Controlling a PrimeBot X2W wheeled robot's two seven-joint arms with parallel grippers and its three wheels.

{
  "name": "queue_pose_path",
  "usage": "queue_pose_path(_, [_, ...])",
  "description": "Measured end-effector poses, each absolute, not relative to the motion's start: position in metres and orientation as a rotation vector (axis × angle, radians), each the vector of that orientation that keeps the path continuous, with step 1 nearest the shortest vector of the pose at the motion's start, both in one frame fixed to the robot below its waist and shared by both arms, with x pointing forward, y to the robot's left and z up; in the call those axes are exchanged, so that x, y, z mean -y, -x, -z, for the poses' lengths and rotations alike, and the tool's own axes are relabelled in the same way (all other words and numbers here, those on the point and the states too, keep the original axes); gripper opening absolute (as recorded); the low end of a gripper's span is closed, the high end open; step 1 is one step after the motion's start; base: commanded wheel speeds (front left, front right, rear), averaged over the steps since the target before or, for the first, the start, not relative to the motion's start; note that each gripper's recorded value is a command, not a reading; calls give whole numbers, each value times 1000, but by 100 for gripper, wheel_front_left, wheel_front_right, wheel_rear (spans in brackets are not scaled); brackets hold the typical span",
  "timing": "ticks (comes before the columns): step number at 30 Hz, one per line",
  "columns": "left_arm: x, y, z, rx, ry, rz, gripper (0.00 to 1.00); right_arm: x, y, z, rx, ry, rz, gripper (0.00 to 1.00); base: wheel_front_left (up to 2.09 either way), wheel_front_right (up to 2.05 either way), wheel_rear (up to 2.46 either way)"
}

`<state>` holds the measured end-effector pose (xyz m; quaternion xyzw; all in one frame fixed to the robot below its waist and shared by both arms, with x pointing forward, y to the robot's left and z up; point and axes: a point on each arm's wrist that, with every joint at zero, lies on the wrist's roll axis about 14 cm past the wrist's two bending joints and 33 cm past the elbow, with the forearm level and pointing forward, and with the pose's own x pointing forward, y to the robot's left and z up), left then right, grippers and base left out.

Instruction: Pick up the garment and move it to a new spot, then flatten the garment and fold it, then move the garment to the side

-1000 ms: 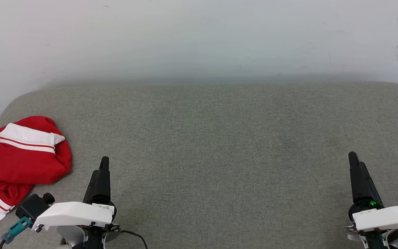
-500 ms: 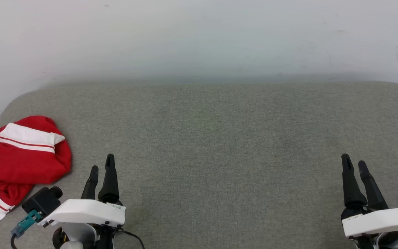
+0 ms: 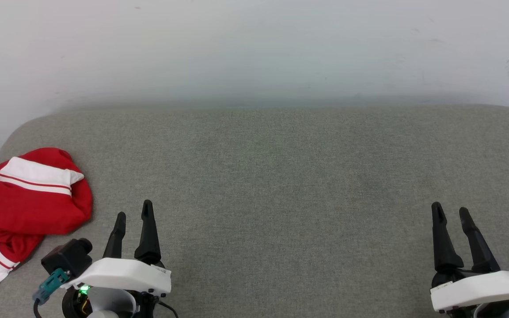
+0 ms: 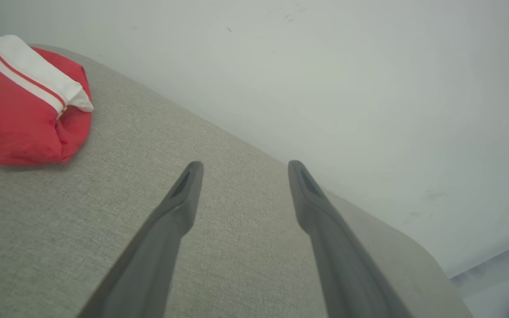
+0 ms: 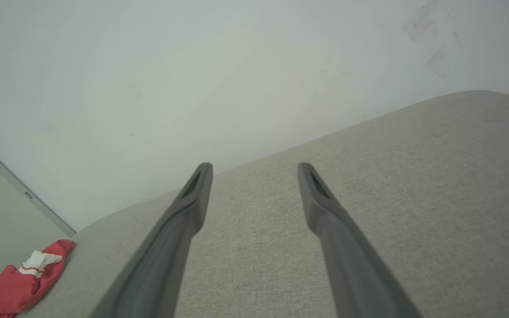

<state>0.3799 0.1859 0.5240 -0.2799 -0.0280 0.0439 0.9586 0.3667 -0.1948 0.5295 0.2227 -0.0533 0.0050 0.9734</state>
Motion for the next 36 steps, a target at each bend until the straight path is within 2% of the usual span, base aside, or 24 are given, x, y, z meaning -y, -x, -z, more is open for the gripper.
queue_pose_path(36, [-169,-376,-542,159,202,-44,100,183,-361,-544,182,-81,-61,100,0,0,0])
